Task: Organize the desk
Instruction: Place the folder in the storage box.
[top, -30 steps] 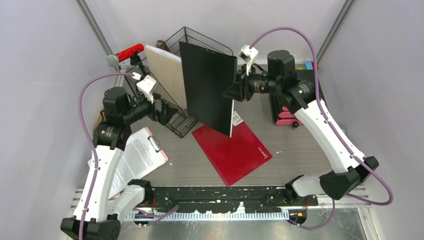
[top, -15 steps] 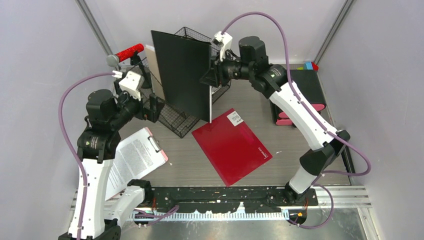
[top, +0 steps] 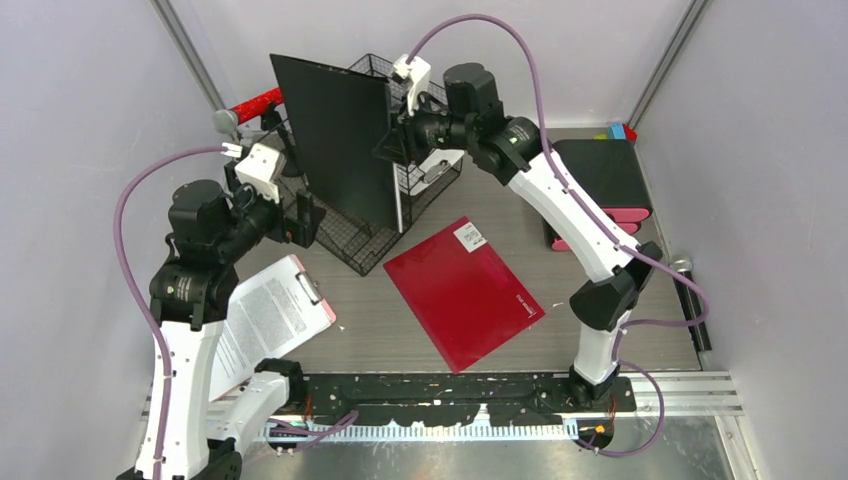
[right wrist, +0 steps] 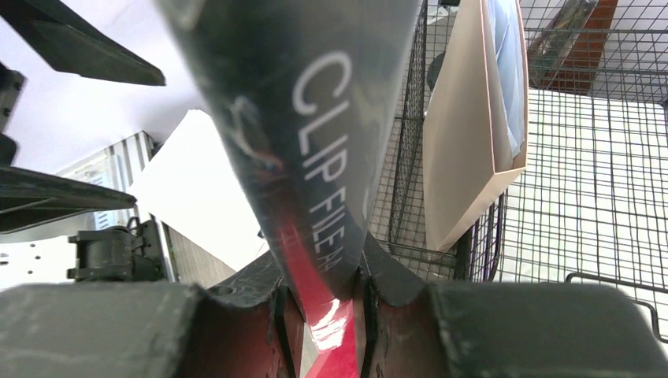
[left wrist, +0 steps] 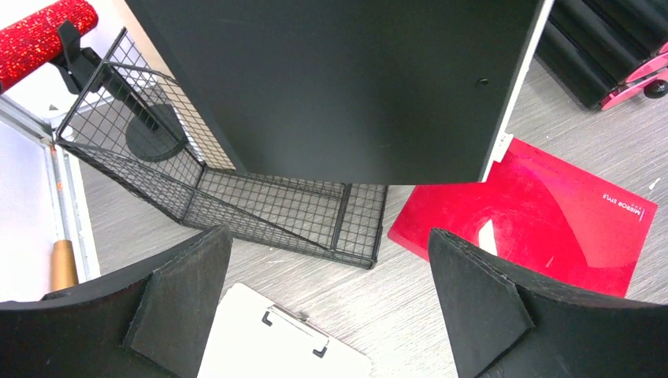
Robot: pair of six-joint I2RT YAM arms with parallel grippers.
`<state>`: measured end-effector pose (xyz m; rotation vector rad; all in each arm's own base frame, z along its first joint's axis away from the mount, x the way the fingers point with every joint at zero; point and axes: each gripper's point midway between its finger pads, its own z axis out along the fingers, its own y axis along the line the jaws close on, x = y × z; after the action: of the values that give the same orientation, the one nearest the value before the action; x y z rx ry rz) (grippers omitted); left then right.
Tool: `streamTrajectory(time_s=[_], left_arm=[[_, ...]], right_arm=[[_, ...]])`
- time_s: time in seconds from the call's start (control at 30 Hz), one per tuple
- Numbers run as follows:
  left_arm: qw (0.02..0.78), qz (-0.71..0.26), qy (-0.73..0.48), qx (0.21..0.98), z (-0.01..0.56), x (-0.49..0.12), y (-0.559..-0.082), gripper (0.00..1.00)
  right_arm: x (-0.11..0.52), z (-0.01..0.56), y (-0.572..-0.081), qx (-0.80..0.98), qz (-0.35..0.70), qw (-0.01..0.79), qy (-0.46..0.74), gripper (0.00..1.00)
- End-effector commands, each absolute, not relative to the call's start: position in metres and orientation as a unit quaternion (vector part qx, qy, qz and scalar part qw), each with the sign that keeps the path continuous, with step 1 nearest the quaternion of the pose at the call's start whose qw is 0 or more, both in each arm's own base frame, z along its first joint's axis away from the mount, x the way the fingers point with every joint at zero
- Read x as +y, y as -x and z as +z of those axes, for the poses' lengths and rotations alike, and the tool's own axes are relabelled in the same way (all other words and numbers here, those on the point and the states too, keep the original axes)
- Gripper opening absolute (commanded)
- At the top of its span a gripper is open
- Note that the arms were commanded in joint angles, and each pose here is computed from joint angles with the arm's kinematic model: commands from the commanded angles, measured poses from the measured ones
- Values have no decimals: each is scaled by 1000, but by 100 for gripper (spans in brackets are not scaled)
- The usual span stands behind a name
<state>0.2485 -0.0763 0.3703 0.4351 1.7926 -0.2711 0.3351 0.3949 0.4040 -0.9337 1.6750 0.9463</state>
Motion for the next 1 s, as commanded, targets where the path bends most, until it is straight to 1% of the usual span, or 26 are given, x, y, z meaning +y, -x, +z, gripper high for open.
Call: streamTrajectory(time_s=[0.0,0.27,0.5,0.83,0.97], left_arm=[[601,-119,-192,767,372,-77,-250,100],[604,-110,-199,764,372,-76,-254,100],[605,-99,-198,765,373,-72,-254,100],[600,-93,-200,769,371,-71,-260,100],[602,-94,-201,767,372,-72,-262,100]], right_arm=[[408,429,-343,642,377,531,404,0],[425,404,-362,645,364,528,414,0],[437,405,-372,640,365,545,401,0],[453,391,-376,642,383,539,389,0],[461,391,-379,635,383,548,386,0]])
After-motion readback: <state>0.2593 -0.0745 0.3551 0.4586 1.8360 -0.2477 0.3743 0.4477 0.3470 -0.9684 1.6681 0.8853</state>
